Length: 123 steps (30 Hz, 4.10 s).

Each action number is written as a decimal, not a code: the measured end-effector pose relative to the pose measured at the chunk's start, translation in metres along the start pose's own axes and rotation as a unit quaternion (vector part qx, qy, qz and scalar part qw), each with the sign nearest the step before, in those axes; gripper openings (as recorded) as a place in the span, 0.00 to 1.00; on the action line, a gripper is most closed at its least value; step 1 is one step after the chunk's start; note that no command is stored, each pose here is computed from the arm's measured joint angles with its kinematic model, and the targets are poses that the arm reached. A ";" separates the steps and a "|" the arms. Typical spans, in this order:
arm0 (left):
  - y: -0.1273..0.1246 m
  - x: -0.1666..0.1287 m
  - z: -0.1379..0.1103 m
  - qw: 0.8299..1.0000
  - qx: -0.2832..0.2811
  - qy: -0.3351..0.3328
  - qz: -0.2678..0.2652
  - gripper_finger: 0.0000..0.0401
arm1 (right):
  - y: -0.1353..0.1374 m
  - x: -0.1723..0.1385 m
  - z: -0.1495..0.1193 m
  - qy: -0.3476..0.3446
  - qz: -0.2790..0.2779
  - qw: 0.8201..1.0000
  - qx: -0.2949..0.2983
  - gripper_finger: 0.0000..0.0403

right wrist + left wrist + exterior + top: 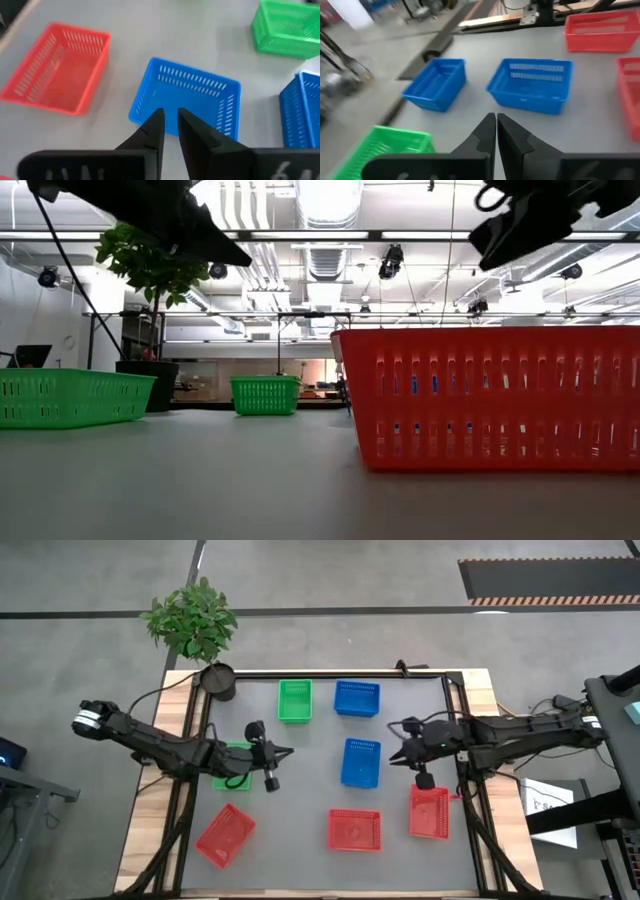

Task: Stack baskets by color
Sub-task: Stack the bottom blue basket on the top blue basket

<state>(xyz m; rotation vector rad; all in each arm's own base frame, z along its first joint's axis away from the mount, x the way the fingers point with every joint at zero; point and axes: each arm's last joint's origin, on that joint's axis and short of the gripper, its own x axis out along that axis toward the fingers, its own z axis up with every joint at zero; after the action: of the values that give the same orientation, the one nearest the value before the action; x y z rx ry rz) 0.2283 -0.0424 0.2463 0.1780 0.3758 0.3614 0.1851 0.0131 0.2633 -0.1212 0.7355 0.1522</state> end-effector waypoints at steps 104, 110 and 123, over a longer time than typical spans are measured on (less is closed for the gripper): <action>0.048 -0.052 0.004 0.933 0.273 -0.060 0.228 0.00 | -0.190 0.142 0.083 0.421 -0.164 0.889 0.077 0.02; 0.048 -0.052 0.004 0.933 0.272 -0.061 0.228 0.00 | -0.194 0.143 0.085 0.401 -0.170 0.896 0.082 0.02; 0.048 -0.052 0.003 0.933 0.272 -0.060 0.227 0.00 | -0.198 0.143 0.082 0.403 -0.172 0.895 0.088 0.05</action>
<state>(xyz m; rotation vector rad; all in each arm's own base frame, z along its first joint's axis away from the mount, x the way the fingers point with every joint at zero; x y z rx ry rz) 0.1695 -0.0180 0.2778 0.8373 0.3042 0.6951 0.3795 -0.1539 0.2382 -0.1389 1.5380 -0.3309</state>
